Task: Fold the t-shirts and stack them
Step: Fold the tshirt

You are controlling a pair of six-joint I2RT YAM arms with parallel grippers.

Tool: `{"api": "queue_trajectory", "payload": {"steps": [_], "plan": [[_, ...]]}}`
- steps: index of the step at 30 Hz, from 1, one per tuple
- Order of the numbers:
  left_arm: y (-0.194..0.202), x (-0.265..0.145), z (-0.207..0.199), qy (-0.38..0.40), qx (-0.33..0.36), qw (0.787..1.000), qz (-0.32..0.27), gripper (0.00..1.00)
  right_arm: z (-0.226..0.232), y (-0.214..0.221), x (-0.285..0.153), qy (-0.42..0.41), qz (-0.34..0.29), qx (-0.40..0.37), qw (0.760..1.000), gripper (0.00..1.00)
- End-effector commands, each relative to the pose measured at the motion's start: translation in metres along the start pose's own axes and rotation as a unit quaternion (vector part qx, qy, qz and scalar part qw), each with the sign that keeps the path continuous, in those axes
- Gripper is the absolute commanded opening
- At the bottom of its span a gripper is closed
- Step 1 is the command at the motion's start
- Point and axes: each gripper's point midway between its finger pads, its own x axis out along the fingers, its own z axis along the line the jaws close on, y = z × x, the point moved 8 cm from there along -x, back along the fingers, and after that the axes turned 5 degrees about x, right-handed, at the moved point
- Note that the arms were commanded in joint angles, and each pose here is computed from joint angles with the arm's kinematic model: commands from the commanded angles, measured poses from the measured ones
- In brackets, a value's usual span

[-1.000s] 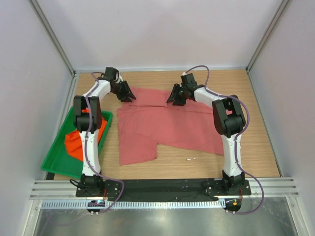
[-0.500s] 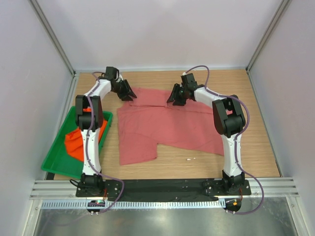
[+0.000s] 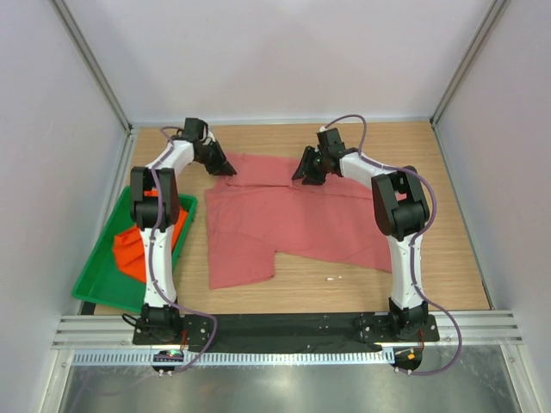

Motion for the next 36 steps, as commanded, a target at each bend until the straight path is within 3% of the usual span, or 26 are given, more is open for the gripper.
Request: {"api": "queue_trajectory", "payload": {"steps": [1,13,16,22,29,36], "plan": [[-0.012,-0.035,-0.026,0.010,0.021,0.999,-0.043,0.05,-0.017,0.003,0.009,0.037,0.009,0.010,0.999,0.48],[0.002,-0.042,-0.019,-0.030,0.002,0.999,-0.031,0.01,-0.018,0.004,0.011,0.039,0.011,0.012,0.999,0.48],[0.004,-0.034,-0.013,-0.038,-0.002,0.999,-0.015,0.09,-0.017,0.002,0.011,0.037,0.009,0.012,0.999,0.48],[-0.005,-0.035,-0.012,-0.057,0.016,0.998,-0.022,0.40,-0.010,-0.004,0.002,0.037,0.003,0.002,0.999,0.48],[-0.026,-0.057,-0.040,-0.024,0.040,0.996,-0.072,0.37,0.011,-0.029,-0.023,0.058,-0.026,-0.025,0.998,0.50],[-0.037,-0.026,-0.056,0.103,0.032,0.992,-0.067,0.31,0.017,-0.042,-0.018,0.056,-0.056,-0.024,0.997,0.50]]}}
